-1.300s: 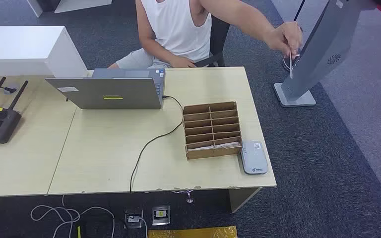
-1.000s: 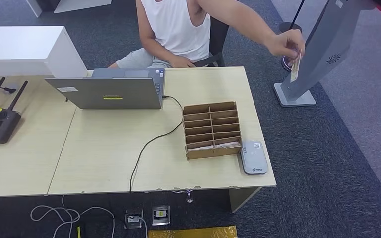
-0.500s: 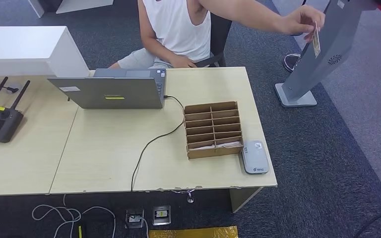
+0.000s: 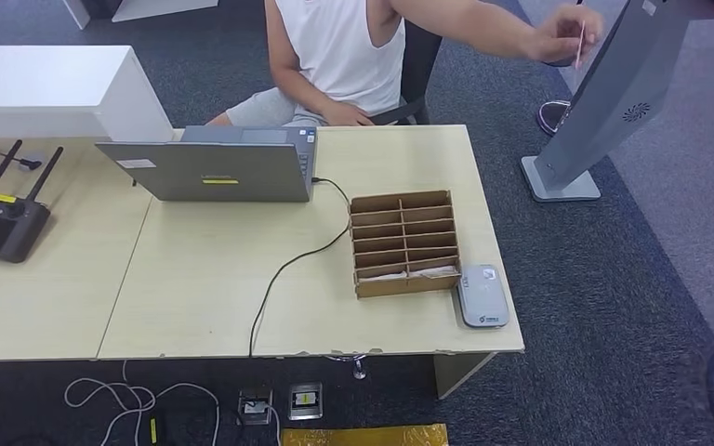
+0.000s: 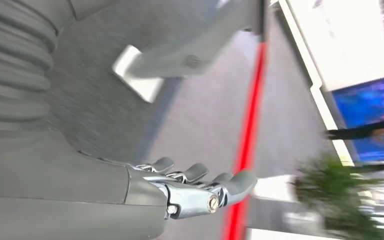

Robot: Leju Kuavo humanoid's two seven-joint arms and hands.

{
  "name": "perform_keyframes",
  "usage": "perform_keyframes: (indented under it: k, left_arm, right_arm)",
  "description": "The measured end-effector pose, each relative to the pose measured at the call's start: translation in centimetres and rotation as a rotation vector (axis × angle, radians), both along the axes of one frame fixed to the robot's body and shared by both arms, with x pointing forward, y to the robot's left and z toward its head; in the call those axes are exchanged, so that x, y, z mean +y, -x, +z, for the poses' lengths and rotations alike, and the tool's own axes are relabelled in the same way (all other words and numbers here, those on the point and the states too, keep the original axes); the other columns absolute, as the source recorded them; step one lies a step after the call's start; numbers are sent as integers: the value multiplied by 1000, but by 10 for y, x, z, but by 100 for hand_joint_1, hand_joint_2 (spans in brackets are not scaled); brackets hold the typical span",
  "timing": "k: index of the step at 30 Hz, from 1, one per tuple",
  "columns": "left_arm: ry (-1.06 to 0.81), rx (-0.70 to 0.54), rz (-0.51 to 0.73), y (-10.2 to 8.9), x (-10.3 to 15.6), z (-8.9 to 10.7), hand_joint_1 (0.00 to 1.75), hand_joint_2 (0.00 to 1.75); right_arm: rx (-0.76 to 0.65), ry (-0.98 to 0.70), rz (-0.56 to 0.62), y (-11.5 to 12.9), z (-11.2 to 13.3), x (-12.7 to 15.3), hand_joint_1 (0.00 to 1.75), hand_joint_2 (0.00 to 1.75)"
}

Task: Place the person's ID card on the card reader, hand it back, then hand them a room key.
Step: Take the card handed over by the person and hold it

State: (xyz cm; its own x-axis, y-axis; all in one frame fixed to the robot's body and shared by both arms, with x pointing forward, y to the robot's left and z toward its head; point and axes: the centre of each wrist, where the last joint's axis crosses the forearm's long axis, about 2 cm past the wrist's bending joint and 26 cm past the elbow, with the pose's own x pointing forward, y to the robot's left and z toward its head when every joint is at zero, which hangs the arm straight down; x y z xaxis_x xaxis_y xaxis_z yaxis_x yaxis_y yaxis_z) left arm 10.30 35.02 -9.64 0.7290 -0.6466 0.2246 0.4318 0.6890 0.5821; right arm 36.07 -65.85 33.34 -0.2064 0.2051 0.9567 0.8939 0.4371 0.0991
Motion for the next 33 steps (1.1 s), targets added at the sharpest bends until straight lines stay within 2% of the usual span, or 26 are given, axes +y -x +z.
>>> perform_keyframes:
  k: [3, 6, 9, 11, 18, 27, 30, 33]
  left_arm:
    - [-7, -32, -37, -3, 2, 1, 0, 0]
    - [-13, -52, -73, -14, 2, 4, 0, 0]
    - [-16, -66, -105, -27, 3, 7, 0, 0]
    - [-16, -76, -118, -34, 2, 9, 0, 0]
    - [-17, -80, -137, -40, 3, 11, 0, 0]
    - [2, -70, -142, -40, 8, 11, 0, 0]
    - [5, -67, -138, -40, 10, 12, 0, 0]
    - [4, -65, -136, -39, 12, 12, 0, 0]
  right_arm:
    - [2, 123, 19, -7, 43, 7, 0, 175]
    - [76, 313, 51, -17, 78, 26, 0, 175]
    - [156, 581, 97, -35, 105, 66, 0, 175]
    - [188, 734, 126, -47, 115, 95, 0, 175]
    - [200, 1050, 235, -70, 123, 165, 0, 175]
    - [259, 1514, 399, -100, 111, 263, 0, 175]
    - [270, 1583, 476, -108, 106, 290, 0, 175]
    - [274, 1608, 524, -112, 99, 306, 0, 175]
